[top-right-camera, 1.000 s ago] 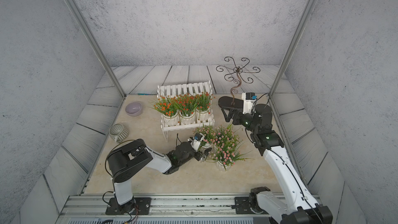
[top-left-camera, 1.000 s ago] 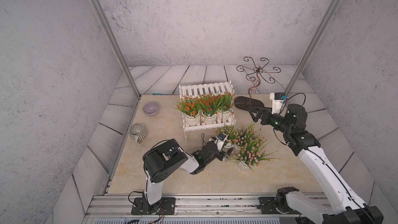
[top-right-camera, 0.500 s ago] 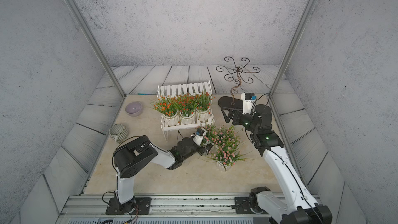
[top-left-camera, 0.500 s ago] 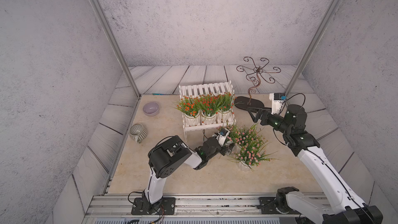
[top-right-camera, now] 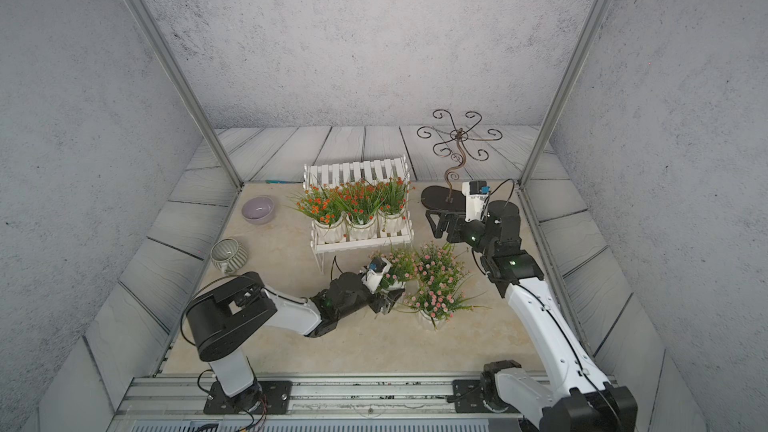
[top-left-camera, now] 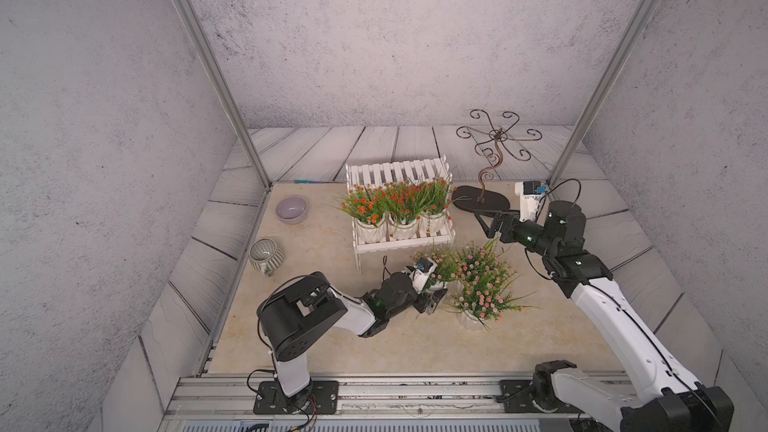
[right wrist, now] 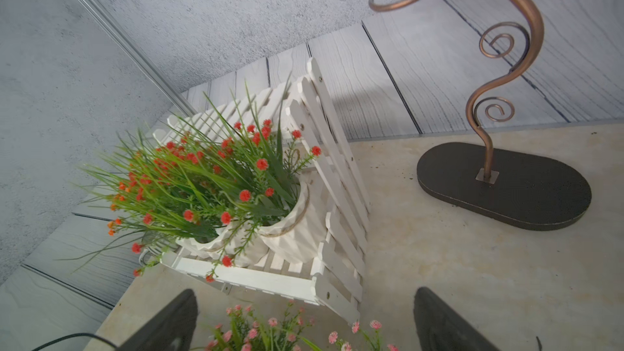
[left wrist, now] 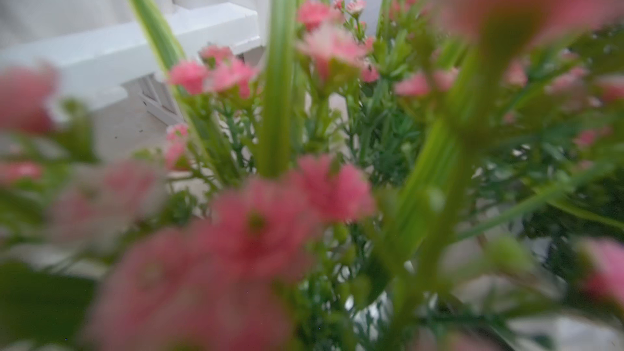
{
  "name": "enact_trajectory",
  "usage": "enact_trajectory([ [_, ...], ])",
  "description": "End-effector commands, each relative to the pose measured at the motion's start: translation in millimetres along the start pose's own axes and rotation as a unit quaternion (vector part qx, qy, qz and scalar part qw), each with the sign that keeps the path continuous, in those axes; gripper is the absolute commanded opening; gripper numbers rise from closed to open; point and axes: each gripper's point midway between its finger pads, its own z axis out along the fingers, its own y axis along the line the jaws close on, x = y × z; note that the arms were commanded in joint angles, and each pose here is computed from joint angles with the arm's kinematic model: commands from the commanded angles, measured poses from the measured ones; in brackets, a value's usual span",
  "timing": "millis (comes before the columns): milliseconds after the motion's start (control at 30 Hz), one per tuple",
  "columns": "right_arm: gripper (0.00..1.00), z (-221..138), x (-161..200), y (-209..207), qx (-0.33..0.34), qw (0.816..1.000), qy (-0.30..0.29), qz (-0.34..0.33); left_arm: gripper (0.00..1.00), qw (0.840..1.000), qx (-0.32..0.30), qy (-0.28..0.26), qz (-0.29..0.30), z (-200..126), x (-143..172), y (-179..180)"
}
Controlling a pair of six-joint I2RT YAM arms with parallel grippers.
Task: Place the baby's breath potted plants on the rack by color
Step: Pick up the baby's breath potted plant from the center of the board, then move the rack to the center of the board.
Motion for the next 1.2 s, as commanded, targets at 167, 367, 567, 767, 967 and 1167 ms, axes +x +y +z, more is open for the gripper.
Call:
enact_trajectory([
  [167,0.97,52,55,-13,0.027,0.995,0.091,-0.035,0.61,1.000,0.000,0.005,0.006,-55,-18,-29],
  [367,0.87,80,71,-17,0.039,0.993,0.100,-0.047,0.61,1.000,-0.019,0.000,0.017,-100,-30,-36],
  [567,0.80,102,86,-22,0.041,0.992,0.111,-0.041,0.61,0.999,-0.042,-0.006,-0.001,-141,-49,-28],
  [767,0.65,116,96,-15,0.043,0.991,0.113,-0.057,0.61,0.997,-0.069,-0.036,-0.019,-175,-81,-16],
  [967,0.48,123,101,-7,0.058,0.989,0.107,-0.081,0.61,0.994,-0.097,-0.050,-0.015,-193,-123,-10],
  [1167,0.34,126,109,-11,0.075,0.988,0.111,-0.080,0.62,0.990,-0.120,-0.078,0.004,-216,-174,-7],
])
